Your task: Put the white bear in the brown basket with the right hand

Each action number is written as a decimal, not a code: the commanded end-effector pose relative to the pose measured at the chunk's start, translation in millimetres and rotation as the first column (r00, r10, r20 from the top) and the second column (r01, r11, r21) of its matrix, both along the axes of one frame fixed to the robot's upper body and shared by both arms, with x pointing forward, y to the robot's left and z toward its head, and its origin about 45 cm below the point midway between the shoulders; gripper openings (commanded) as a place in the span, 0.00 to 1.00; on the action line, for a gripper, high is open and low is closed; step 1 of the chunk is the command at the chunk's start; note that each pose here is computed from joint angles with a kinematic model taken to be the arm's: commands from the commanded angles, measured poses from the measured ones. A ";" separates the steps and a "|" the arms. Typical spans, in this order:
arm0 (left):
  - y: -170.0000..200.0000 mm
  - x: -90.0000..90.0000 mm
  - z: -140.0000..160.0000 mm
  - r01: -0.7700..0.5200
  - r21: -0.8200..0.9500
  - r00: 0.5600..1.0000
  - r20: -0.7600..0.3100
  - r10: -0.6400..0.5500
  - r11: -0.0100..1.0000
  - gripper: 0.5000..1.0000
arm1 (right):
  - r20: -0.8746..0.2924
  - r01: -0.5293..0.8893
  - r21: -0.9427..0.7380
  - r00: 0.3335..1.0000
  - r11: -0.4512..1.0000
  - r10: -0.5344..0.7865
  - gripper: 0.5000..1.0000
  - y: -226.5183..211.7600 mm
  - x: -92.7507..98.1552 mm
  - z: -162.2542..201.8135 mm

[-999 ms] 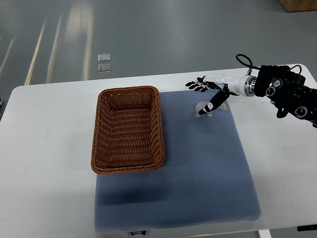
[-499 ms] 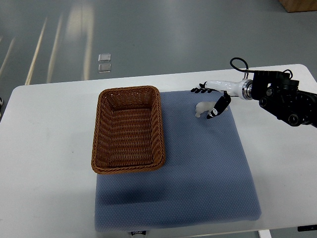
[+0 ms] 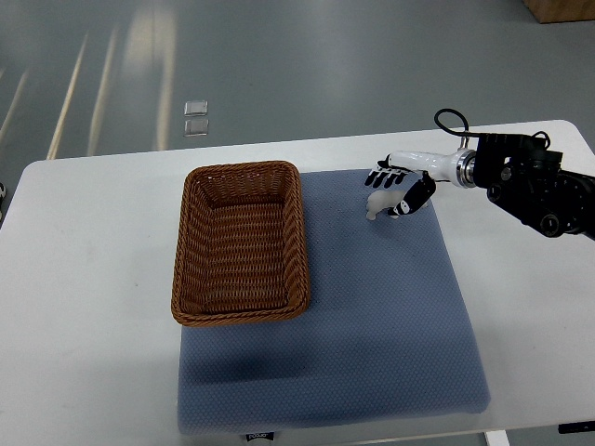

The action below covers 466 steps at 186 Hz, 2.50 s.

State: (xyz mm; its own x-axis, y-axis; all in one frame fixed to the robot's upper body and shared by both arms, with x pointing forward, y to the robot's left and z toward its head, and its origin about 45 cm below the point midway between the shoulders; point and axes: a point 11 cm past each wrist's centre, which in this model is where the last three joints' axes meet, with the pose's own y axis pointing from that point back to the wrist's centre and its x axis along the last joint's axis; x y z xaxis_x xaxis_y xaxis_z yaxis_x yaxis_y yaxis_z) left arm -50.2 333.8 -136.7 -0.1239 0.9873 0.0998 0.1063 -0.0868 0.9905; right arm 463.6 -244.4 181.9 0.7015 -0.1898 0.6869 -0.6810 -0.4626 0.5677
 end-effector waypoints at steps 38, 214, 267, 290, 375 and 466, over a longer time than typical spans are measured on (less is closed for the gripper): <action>0.0 0.0 0.0 0.000 0.000 1.000 0.000 0.000 1.000 1.00 | 0.009 -0.076 -0.028 0.997 0.997 0.076 0.01 7.2 -5.2 -4.5; 0.0 0.0 0.0 0.000 0.000 1.000 0.000 0.000 1.000 1.00 | 0.291 -0.615 0.192 0.780 0.765 0.554 0.00 211.4 -39.6 69.8; 0.0 0.0 0.0 0.000 0.000 1.000 0.000 0.000 1.000 1.00 | 0.260 -0.628 0.179 0.772 0.757 0.580 0.01 219.4 -48.3 55.1; 0.0 0.0 0.0 0.000 0.000 1.000 0.000 0.000 1.000 1.00 | 0.258 -0.607 0.217 0.791 0.765 0.554 0.75 217.0 -47.8 52.6; 0.0 0.0 0.0 0.000 0.000 1.000 0.000 0.000 1.000 1.00 | 0.116 -0.156 0.610 0.988 0.777 0.107 0.85 156.9 3.2 88.5; 0.0 0.0 0.0 0.000 0.000 1.000 0.000 0.000 1.000 1.00 | -0.472 0.556 0.799 0.816 0.228 -0.334 0.86 34.3 3.7 10.4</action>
